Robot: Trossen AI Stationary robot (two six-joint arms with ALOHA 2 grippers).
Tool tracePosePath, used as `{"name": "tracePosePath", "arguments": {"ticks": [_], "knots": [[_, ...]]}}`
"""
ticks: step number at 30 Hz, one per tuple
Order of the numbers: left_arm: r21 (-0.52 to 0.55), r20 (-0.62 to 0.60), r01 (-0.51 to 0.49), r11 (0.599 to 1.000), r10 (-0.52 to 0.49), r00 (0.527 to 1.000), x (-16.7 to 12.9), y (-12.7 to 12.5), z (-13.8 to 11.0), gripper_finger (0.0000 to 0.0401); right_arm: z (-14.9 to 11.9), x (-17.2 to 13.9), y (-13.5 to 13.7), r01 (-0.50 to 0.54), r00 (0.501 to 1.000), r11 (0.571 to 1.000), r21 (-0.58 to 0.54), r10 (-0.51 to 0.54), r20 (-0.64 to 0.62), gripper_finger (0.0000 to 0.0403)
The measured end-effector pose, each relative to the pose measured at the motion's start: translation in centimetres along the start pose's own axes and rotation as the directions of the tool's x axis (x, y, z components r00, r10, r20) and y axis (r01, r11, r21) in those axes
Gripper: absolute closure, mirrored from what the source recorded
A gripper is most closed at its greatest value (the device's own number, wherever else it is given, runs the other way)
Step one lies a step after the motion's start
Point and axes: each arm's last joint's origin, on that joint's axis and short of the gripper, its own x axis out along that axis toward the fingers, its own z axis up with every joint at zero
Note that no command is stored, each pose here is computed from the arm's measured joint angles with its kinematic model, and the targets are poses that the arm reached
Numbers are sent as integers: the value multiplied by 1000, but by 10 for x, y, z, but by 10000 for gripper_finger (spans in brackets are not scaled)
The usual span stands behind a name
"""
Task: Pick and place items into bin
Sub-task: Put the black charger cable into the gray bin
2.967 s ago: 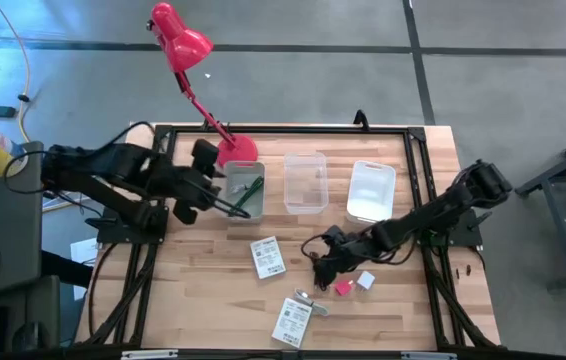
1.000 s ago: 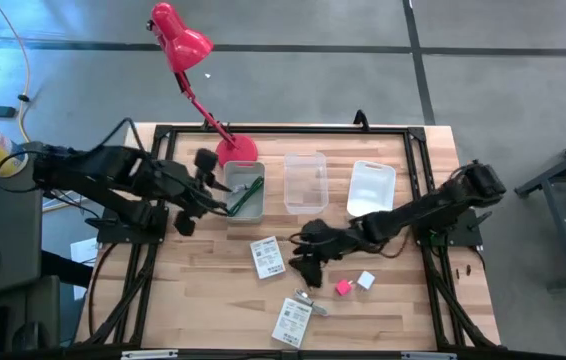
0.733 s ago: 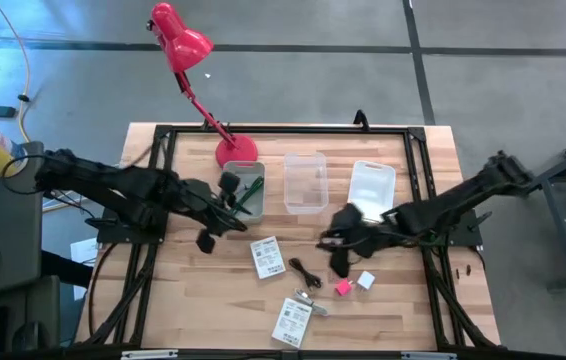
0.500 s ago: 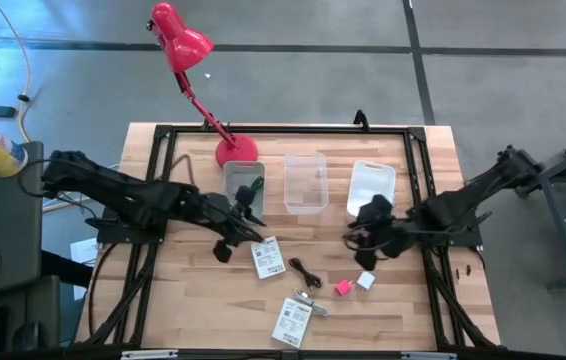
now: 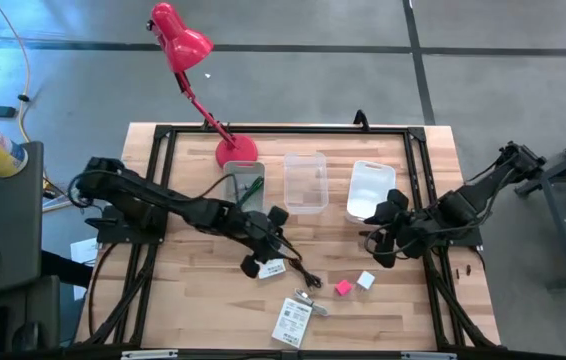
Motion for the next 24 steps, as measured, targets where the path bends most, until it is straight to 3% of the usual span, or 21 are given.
{"name": "tracePosePath", "arguments": {"ticks": [7, 12, 18, 24], "knots": [[2, -11, 85, 996, -85, 996, 38, 0, 8, 256, -9, 0, 5, -24, 999, 999, -35, 23, -24, 265], [-6, -115, 161, 987, -161, 980, 65, -9, 1, 256, -18, 3, 9, -50, 998, 998, -32, 49, -29, 265], [-17, -139, 124, 992, -125, 982, 87, -6, 8, 256, -24, 2, 14, -78, 997, 997, -23, 78, -19, 265], [-25, -212, 152, 988, -154, 965, 99, -8, 4, 256, -24, 1, 16, -86, 996, 996, -15, 86, 2, 265]]}}
